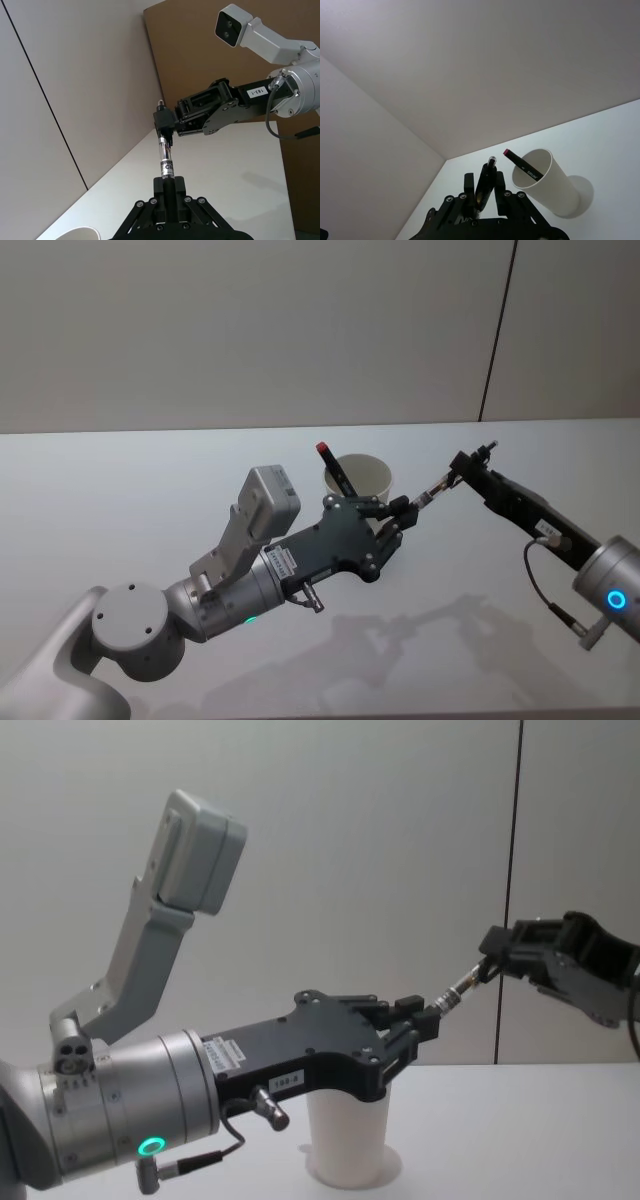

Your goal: Place the pen into the pen holder.

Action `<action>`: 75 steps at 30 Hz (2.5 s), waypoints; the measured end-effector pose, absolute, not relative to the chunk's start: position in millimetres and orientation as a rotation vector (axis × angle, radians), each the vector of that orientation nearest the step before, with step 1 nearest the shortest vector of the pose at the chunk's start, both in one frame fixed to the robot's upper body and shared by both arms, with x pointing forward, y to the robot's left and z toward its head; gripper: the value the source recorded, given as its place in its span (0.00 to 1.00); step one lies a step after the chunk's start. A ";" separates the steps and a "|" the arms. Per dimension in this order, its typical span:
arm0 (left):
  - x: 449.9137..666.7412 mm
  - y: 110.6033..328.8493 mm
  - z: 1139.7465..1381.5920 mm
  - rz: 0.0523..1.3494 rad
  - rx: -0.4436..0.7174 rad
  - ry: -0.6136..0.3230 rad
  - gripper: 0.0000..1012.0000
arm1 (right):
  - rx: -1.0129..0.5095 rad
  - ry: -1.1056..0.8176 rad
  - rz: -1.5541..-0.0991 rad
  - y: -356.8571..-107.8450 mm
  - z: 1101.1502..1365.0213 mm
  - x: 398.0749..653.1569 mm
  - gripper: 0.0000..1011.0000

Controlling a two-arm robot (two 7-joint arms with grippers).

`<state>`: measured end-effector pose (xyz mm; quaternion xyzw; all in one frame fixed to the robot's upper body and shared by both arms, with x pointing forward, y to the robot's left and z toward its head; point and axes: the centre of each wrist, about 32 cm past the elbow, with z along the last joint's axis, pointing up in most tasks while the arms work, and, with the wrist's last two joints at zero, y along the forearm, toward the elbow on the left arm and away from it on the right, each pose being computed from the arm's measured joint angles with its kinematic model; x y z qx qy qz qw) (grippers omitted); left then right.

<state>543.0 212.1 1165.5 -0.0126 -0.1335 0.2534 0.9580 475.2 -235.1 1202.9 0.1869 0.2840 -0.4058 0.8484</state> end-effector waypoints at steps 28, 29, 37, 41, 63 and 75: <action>543.1 212.1 1165.5 0.514 -0.025 -0.271 0.51 | 0.463 0.592 -0.830 -236.8 1201.6 474.3 0.14; 543.1 212.1 1165.5 0.514 -0.025 -0.271 0.55 | 0.461 0.588 -0.831 -236.9 1201.6 474.3 0.14; 543.1 212.1 1165.5 0.514 -0.025 -0.271 0.81 | 0.422 0.528 -0.843 -240.3 1202.9 477.8 0.14; 543.1 212.1 1165.5 0.514 -0.025 -0.271 0.91 | 0.392 0.478 -0.855 -244.4 1203.9 482.5 0.14; 543.1 212.1 1165.5 0.514 -0.025 -0.271 0.99 | 0.284 0.276 -0.795 -266.9 1216.2 531.6 0.14; 543.1 212.1 1165.5 0.514 -0.025 -0.271 0.99 | 0.256 0.262 -0.685 -266.8 1221.9 569.5 0.14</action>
